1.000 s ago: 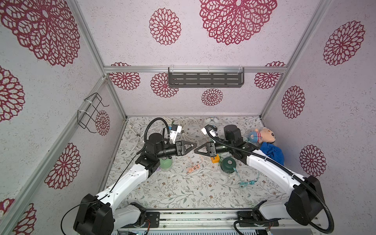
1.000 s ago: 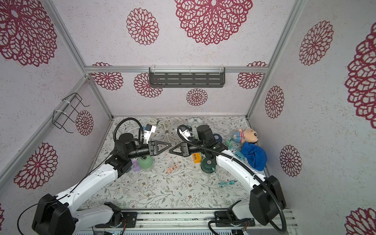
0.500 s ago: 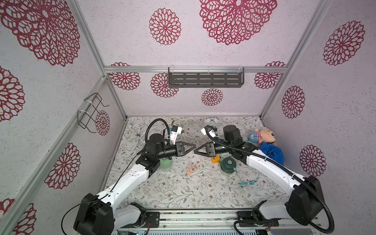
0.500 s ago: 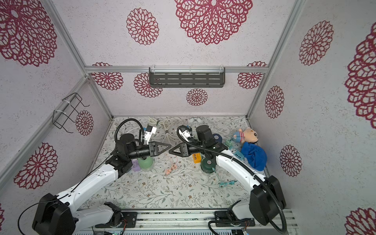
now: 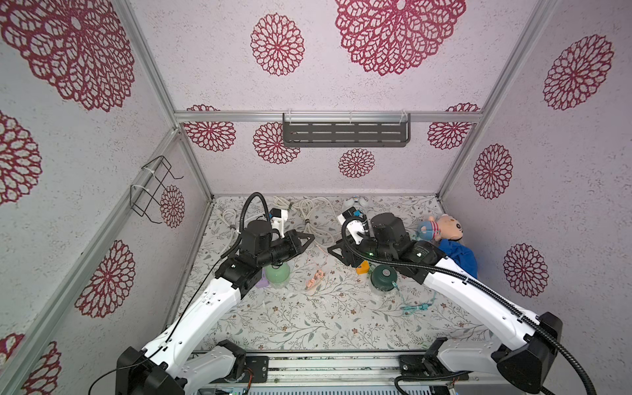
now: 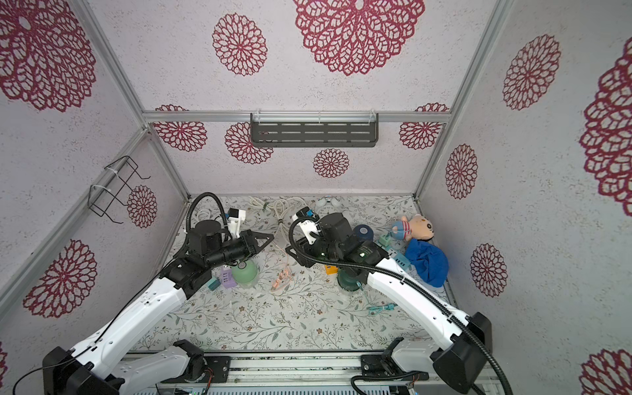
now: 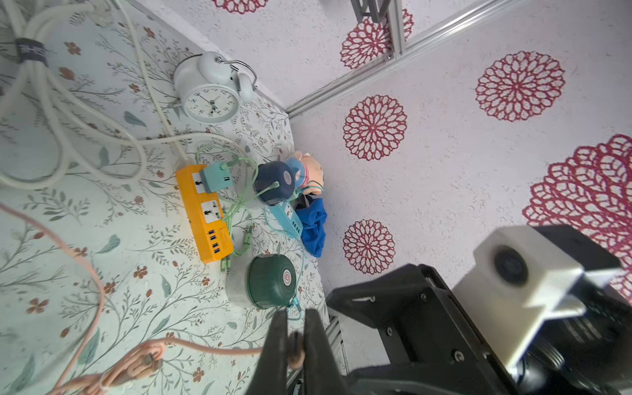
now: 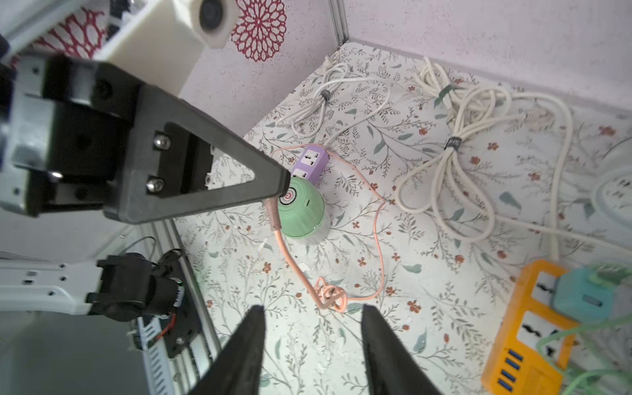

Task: Charge the cordless meat grinders
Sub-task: Pick up the charging cable from the center of the board.

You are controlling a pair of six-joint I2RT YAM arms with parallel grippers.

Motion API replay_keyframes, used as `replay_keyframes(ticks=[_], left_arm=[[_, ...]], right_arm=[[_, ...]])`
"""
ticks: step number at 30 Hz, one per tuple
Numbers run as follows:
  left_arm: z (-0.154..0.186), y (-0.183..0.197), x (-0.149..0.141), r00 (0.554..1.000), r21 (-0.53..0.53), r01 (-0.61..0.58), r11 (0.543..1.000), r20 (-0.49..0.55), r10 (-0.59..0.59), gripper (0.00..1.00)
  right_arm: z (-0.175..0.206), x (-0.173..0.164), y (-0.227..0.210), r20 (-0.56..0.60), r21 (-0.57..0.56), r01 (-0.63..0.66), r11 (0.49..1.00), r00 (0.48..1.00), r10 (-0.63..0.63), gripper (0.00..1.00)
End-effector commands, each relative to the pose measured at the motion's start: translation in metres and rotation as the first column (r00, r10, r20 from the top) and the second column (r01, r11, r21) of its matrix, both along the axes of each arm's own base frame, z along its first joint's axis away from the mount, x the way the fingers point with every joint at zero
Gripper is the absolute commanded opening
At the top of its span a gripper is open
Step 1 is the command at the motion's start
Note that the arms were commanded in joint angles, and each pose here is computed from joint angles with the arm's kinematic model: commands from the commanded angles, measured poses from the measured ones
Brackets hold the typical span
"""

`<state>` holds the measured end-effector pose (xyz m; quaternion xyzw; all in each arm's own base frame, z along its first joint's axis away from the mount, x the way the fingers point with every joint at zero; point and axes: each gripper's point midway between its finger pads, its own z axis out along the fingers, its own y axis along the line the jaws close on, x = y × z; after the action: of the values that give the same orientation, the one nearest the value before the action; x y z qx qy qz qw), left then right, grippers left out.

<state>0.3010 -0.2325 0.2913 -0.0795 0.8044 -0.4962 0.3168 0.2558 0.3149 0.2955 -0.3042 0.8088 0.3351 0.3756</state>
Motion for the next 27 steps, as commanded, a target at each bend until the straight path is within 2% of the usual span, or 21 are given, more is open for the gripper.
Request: replay_keyframes(ticks=[1,6,9,15,27], left_arm=[[-0.015,0.011,0.0,0.995,0.044,-0.068,0.997,-0.076,0.071,0.0],[-0.02,0.012,-0.002,0.992,0.039,-0.078,0.996,-0.098,0.082,0.0],[-0.021,0.012,-0.002,0.991,0.037,-0.078,0.996,-0.104,0.082,0.0],[-0.022,0.011,-0.004,0.991,0.031,-0.068,0.997,-0.111,0.072,0.0],[-0.024,0.009,-0.006,0.991,0.029,-0.056,0.998,-0.12,0.059,0.0]], right_arm=[[-0.004,0.007,0.007,0.049,-0.084,0.014,0.996,0.999,-0.01,0.45],[-0.008,0.008,0.028,0.068,-0.138,-0.006,0.99,0.998,0.015,0.58],[-0.01,0.007,0.039,0.08,-0.163,-0.022,0.986,0.996,0.036,0.6],[-0.012,0.009,0.052,0.101,-0.204,-0.027,0.979,0.994,0.048,0.46],[-0.014,0.014,0.061,0.12,-0.231,-0.021,0.973,0.992,0.05,0.28]])
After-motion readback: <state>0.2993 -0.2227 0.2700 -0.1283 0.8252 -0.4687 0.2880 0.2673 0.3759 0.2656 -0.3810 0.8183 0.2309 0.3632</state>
